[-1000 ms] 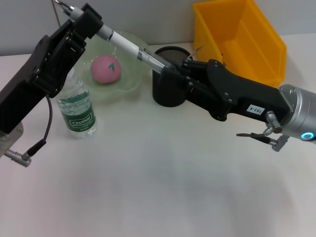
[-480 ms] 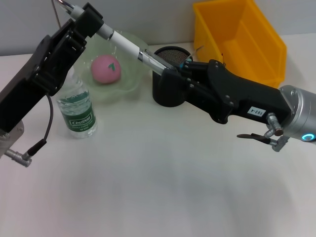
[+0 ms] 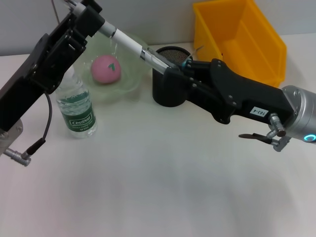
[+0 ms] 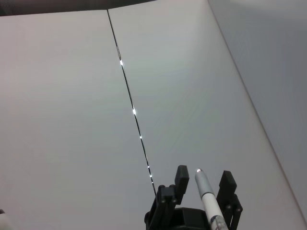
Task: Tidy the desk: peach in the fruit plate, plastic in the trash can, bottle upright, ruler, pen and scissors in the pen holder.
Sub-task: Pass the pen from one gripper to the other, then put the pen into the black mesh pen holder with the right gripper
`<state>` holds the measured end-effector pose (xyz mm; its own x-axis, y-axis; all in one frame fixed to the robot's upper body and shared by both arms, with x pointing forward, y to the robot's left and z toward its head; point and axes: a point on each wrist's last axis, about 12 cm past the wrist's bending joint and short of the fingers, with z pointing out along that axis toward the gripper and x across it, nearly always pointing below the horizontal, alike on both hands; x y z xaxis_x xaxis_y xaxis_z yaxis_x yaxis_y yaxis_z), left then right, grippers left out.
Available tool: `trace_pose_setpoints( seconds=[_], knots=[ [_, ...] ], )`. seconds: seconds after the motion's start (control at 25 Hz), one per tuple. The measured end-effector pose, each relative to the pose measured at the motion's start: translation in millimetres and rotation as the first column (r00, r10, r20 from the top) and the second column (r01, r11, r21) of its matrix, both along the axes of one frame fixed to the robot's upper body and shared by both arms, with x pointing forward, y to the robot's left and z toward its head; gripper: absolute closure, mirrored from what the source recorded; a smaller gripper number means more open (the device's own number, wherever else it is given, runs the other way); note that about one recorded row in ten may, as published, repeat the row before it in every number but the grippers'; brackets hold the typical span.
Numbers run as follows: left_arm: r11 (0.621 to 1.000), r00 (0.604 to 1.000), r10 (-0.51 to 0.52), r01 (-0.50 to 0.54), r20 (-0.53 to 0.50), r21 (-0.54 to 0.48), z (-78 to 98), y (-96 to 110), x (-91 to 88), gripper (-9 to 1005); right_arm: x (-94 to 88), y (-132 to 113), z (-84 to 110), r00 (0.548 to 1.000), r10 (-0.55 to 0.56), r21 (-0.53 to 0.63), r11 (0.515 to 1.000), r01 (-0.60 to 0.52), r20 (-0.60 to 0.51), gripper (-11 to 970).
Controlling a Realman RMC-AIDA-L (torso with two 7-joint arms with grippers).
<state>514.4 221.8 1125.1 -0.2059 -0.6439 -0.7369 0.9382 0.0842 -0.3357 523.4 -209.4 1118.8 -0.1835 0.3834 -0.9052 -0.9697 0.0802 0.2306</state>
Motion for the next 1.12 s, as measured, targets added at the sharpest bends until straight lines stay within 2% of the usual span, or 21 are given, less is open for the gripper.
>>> trace_pose_setpoints(
  seconds=[0.24,0.44,0.52,0.6,0.64,0.68,0.72,0.76,0.8,0.84,0.88,0.92,0.96,1.0,1.04,1.08,1.12],
  knots=[
    [1.000,1.000,0.007,-0.007,0.000,0.004,-0.7,0.4,-0.1,367,0.0,-0.8,0.0,1.000,-0.008,0.002,1.000,0.008,0.007,821],
    [1.000,1.000,0.022,-0.022,-0.009,0.014,-2.8,1.8,-0.1,268,-0.4,-3.7,2.0,1.000,-0.014,0.017,1.000,0.014,0.017,817],
    [0.997,0.999,0.050,-0.050,0.001,0.065,-7.5,4.7,-0.7,229,-2.3,-21.6,11.1,0.996,-0.061,0.068,0.996,0.057,0.058,816],
    [0.993,0.998,0.055,-0.057,0.019,0.107,-10.9,5.6,-2.4,189,-2.9,-28.6,14.0,0.994,-0.083,0.070,0.995,0.078,0.072,814],
    [0.993,0.998,0.055,-0.057,0.019,0.107,-10.9,5.6,-2.4,189,-2.9,-28.6,14.0,0.994,-0.083,0.070,0.995,0.078,0.072,813],
    [0.985,0.998,0.051,-0.056,0.038,0.162,-14.6,6.7,-4.2,189,-2.9,-43.0,21.2,0.987,-0.129,0.067,0.990,0.123,0.097,813],
    [0.985,0.998,0.051,-0.056,0.038,0.162,-14.6,6.7,-4.2,189,-2.9,-43.0,21.2,0.987,-0.129,0.067,0.990,0.123,0.097,812],
    [0.971,0.998,0.025,-0.039,0.062,0.236,-17.1,7.8,-5.4,189,-2.9,-51.0,25.5,0.982,-0.153,0.059,0.987,0.148,0.106,811],
    [0.971,0.998,0.025,-0.039,0.062,0.236,-17.1,7.8,-5.4,189,-2.7,-57.5,30.0,0.978,-0.171,0.049,0.985,0.166,0.116,810],
    [0.963,0.998,0.008,-0.027,0.070,0.269,-17.6,8.4,-5.8,189,-1.6,-65.2,35.4,0.975,-0.188,0.029,0.982,0.186,0.119,809],
    [0.938,0.996,-0.030,0.001,0.078,0.345,-19.1,10.0,-6.0,189,1.6,-79.3,48.1,0.972,-0.204,-0.037,0.977,0.210,0.117,809],
    [0.938,0.996,-0.030,0.001,0.078,0.345,-19.1,10.0,-6.0,189,1.6,-79.3,48.1,0.972,-0.204,-0.037,0.977,0.210,0.117,808],
    [0.925,0.996,-0.045,0.014,0.072,0.379,-20.6,10.9,-5.8,189,6.8,-90.9,64.0,0.973,-0.205,-0.126,0.968,0.218,0.103,807],
    [0.913,0.996,-0.056,0.024,0.066,0.406,-21.7,11.9,-5.5,189,6.8,-90.9,64.0,0.973,-0.205,-0.126,0.968,0.218,0.103,806],
    [0.900,0.996,-0.067,0.036,0.057,0.435,-22.9,13.1,-5.3,189,10.1,-95.6,73.1,0.975,-0.203,-0.178,0.960,0.217,0.092,806],
    [0.873,0.996,-0.081,0.053,0.037,0.484,-25.3,15.9,-4.3,189,16.7,-102.0,90.7,0.979,-0.195,-0.285,0.937,0.204,0.058,805],
    [0.873,0.996,-0.081,0.053,0.037,0.484,-25.3,15.9,-4.3,189,16.7,-102.0,90.7,0.979,-0.195,-0.285,0.937,0.204,0.058,804]
  ],
)
